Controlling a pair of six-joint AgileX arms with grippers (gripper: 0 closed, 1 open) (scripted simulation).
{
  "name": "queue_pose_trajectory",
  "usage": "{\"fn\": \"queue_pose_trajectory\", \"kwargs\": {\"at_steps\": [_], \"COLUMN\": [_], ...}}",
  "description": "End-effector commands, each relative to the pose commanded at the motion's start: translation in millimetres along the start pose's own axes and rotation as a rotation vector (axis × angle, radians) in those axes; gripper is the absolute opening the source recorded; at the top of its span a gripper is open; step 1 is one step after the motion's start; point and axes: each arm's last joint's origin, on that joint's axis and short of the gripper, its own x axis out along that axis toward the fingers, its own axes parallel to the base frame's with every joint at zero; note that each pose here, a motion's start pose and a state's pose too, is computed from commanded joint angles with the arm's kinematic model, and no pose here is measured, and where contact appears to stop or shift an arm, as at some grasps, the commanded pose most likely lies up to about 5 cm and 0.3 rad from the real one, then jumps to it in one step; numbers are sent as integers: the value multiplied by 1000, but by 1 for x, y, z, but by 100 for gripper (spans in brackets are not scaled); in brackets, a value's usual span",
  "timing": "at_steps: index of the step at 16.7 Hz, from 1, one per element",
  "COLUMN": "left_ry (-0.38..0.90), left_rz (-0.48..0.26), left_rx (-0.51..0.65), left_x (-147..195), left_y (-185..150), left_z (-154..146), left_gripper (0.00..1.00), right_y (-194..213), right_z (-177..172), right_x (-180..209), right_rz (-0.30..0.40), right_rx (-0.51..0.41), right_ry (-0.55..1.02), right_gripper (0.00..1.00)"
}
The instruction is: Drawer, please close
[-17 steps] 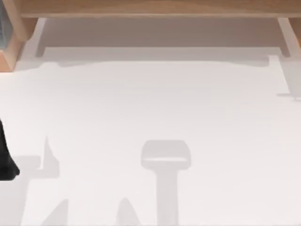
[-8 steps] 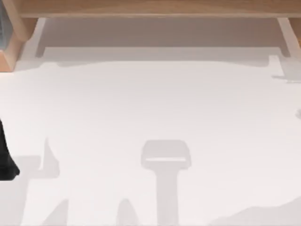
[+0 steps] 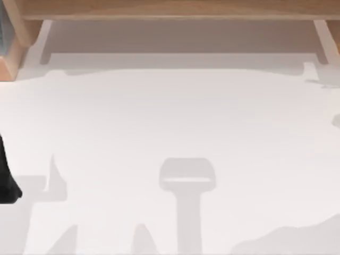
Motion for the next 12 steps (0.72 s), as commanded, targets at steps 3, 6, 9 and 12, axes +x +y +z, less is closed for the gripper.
{"fn": "queue_pose_trajectory", "kwargs": {"at_steps": [3,6,9,12], "left_ry": [0,0,0,0], "left_rz": [0,0,0,0], "left_rx": [0,0,0,0], "left_x": [0,0,0,0], "left_y": [0,0,0,0], "left_z": [0,0,0,0], "left_gripper": [100,100,100,100], "right_y": [0,0,0,0], "right_z": [-1,0,1,2], "right_x": [18,41,57,60], "right_rz": [-2,-1,1,2], "right_rx": [-2,0,1,2], "right_ry": [2,0,-2,-2], "right_gripper": [0,0,0,0]}}
